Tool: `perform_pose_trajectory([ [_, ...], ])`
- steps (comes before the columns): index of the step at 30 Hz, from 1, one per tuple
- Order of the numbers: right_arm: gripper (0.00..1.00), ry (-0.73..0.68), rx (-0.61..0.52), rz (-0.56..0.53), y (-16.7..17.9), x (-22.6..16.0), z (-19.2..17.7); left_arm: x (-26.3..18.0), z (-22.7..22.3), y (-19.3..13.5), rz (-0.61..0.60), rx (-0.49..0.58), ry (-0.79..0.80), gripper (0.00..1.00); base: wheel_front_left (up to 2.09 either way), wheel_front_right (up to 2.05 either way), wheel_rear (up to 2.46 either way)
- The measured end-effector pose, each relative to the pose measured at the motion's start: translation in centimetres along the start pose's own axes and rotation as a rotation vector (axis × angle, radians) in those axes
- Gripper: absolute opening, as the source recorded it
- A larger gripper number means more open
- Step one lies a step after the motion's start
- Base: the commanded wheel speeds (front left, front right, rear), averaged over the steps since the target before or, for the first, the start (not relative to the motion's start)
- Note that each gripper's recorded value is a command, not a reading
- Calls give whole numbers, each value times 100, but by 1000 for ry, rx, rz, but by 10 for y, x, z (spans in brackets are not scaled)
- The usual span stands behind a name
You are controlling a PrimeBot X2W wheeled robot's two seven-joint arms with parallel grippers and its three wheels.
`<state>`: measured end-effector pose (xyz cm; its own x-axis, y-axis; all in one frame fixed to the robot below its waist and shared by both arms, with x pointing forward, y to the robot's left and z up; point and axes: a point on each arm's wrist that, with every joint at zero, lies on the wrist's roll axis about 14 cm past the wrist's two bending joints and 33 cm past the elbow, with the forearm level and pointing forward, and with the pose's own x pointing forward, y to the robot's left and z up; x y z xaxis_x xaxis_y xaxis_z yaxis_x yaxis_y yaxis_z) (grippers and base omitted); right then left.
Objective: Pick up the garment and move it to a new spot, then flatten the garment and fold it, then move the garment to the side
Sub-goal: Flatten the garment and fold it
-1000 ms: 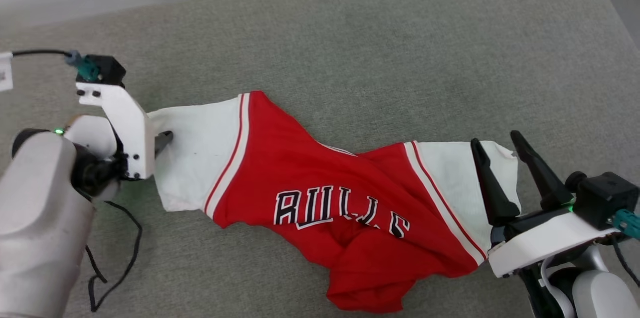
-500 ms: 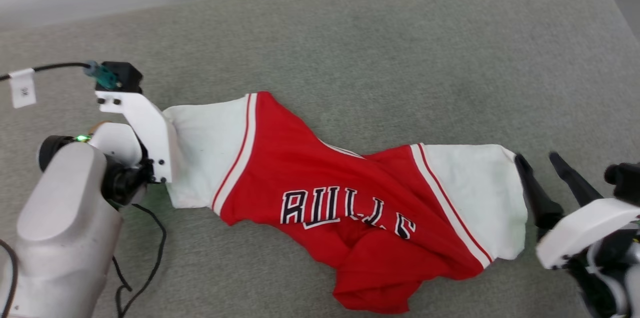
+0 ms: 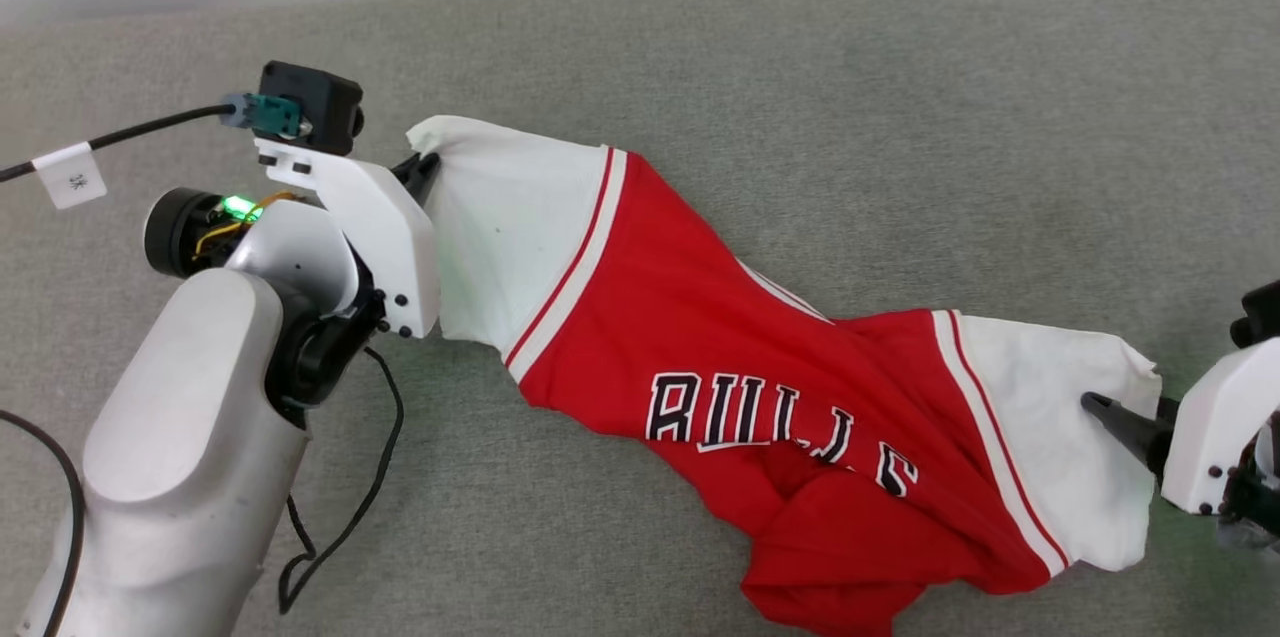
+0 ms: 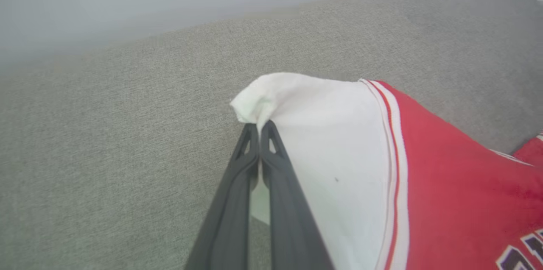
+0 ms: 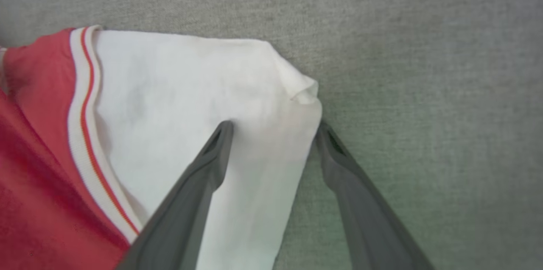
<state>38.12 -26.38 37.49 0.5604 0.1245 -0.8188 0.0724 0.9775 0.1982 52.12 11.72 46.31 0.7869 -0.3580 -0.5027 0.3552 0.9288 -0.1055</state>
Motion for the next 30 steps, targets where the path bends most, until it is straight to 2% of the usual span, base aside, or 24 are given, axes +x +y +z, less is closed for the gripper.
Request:
perform_pose_trajectory([
  [3,100,72,-6,16,5,11,-6,-2,2,0,-1,2,-10,0,0,0,0],
  [4,84,94,-4,20,6,14,-7,-3,1,0,-3,3,-10,0,0,0,0],
  [6,0,111,-15,22,7,18,-8,-4,-1,1,3,2,-6,0,0,0,0],
  [9,0,97,-38,29,11,20,-1,-8,-3,3,11,4,-4,0,0,0,0],
  [13,0,10,-99,13,13,12,17,-17,11,8,36,23,-51,0,0,0,0],
  [21,0,-309,-201,-36,17,-41,104,-49,55,21,119,54,-209,0,0,0,0],
  [30,0,-603,-274,-50,41,-110,187,-94,133,31,203,90,-455,0,0,0,0],
])
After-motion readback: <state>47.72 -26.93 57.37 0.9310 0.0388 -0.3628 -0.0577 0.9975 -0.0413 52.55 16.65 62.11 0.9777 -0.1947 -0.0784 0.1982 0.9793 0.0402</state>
